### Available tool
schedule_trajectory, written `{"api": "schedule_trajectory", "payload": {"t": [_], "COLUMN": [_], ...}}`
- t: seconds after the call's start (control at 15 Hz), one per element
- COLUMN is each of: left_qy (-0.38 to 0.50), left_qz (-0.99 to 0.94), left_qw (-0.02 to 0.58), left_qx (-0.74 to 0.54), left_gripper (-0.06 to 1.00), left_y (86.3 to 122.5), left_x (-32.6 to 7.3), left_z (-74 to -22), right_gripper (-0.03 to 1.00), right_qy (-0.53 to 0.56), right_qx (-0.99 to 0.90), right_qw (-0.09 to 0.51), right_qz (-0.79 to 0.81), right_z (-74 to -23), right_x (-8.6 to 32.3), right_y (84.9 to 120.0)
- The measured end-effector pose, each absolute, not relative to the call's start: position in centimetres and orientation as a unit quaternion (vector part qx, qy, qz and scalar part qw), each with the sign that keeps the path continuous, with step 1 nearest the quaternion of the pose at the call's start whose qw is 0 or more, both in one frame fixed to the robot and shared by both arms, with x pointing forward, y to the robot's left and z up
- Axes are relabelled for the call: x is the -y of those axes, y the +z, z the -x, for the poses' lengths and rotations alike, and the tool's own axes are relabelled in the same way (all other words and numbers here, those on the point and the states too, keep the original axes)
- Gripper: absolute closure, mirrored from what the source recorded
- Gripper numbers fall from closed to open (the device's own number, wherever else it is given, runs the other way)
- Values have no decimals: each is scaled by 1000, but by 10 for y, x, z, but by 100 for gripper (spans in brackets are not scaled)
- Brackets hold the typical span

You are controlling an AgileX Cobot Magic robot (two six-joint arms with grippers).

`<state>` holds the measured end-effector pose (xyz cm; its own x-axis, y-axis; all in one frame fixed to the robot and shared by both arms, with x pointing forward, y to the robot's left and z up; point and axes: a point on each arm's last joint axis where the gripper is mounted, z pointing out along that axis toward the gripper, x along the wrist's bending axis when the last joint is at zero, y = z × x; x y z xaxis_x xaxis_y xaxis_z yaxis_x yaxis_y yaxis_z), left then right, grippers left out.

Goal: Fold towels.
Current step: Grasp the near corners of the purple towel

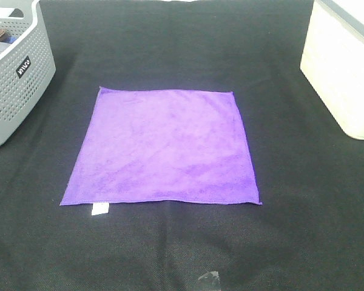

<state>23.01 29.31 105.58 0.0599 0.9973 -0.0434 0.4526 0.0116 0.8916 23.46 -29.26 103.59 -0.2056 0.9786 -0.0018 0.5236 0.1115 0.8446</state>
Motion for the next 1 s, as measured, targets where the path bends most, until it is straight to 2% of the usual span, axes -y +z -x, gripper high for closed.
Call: {"api": "schedule_trajectory", "payload": {"t": [1.0], "left_qy": [345], "left_qz": [-612], "left_qw": [394], "left_qx": [-592], "left_gripper": [-4], "left_y": [1056], "left_x": [-293], "left_z": [-230], "right_gripper": [0], "right_qy": [374], "right_qx": [-681], "right_qw": [304], "right_qz": [-552], "right_z": [-235], "right_x": [293], "right_y": [1036]}}
